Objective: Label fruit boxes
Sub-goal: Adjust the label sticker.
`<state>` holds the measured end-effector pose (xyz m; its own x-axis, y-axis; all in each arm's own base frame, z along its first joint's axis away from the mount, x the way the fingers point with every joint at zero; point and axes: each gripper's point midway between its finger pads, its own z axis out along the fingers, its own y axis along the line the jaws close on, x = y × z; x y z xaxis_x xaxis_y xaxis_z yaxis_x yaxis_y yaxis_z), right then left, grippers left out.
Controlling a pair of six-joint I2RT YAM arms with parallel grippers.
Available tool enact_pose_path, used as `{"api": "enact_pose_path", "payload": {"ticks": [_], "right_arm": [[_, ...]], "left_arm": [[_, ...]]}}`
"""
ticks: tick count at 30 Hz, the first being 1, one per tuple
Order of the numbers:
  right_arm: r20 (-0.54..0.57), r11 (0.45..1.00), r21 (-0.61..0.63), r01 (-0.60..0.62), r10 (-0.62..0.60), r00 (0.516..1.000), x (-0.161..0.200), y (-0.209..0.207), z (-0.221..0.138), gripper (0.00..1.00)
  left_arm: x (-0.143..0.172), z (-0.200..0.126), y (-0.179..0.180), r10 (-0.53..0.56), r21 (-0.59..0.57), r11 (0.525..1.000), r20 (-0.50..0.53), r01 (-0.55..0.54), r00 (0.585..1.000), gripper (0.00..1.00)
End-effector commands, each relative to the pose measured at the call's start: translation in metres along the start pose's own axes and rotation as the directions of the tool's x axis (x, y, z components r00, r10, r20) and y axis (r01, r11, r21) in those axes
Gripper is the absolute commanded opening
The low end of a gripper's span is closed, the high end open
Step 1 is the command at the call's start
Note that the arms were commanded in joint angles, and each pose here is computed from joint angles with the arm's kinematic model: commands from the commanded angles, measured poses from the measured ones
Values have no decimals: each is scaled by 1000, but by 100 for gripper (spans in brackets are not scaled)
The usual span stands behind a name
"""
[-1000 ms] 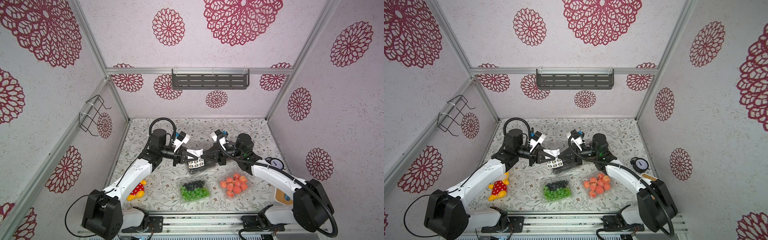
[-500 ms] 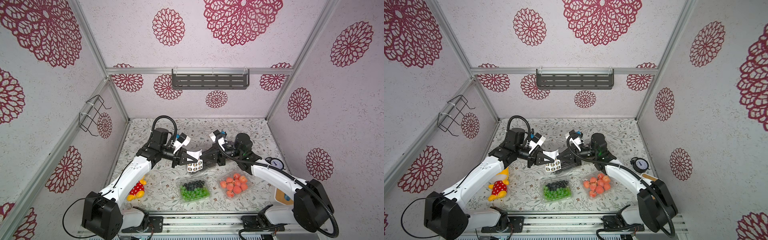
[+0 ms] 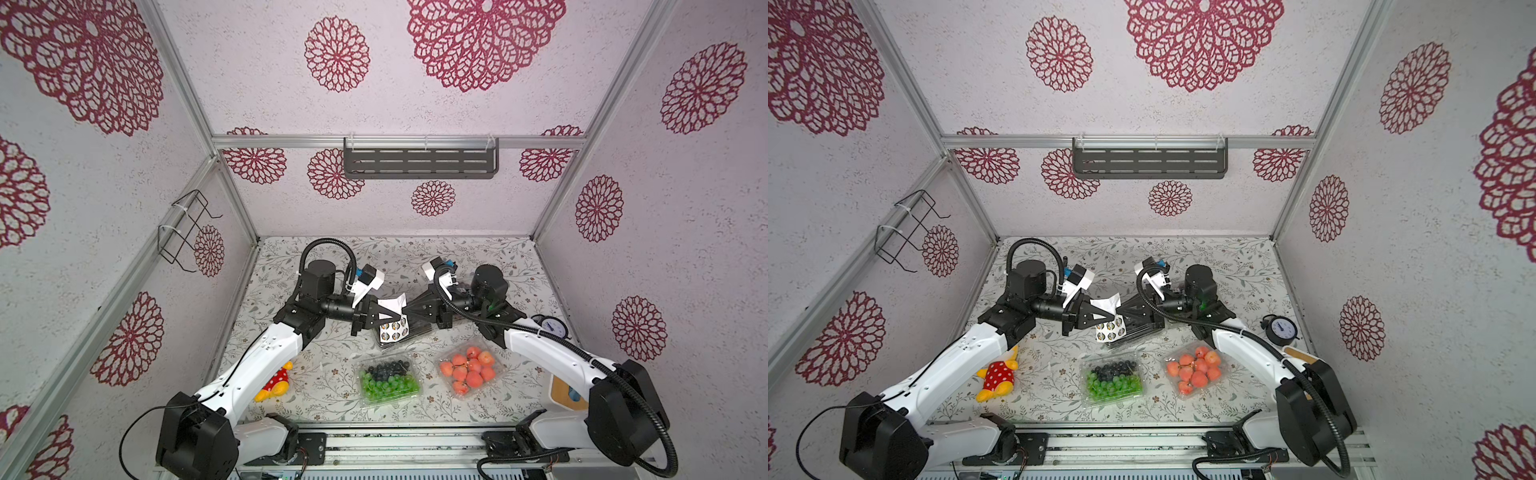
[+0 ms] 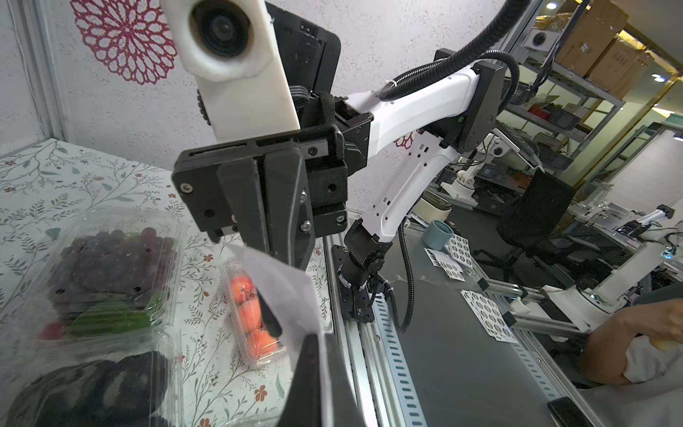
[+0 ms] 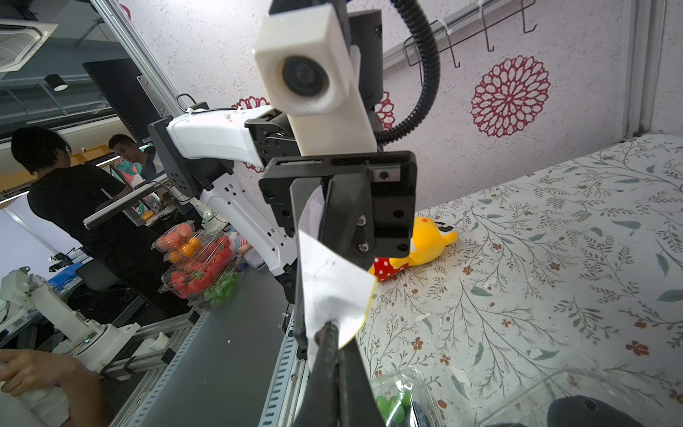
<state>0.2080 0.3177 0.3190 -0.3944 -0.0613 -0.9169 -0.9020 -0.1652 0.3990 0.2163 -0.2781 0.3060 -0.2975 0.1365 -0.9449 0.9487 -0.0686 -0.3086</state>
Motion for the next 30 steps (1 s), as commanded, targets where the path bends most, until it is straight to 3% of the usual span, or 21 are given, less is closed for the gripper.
{"api": "enact_pose_path", "payload": {"ticks": [1,5,8,10,25,30], "right_arm": [[-5,994,-65,86,-86,996,-6,23,-1,0],[2,991,-96,89,-89,996,-3,29,-1,0],[7,990,-109,92,-92,996,-4,33,-1,0],[3,991,-97,89,-89,996,-4,30,-1,0],[5,992,-70,106,-105,994,-9,31,-2,0],[-1,992,-82,100,-101,995,-6,33,-1,0]], "left_arm": [[-14,-4,-5,69,-3,998,33,-69,997,0],[-9,-4,-4,52,22,998,28,-53,998,9],[-7,-3,-2,45,20,999,25,-45,999,10],[-7,-3,-2,44,20,999,26,-45,999,18],[-3,-6,-3,22,-12,1000,27,-22,999,23],[-5,-6,-1,20,-6,1000,24,-20,1000,16]]}}
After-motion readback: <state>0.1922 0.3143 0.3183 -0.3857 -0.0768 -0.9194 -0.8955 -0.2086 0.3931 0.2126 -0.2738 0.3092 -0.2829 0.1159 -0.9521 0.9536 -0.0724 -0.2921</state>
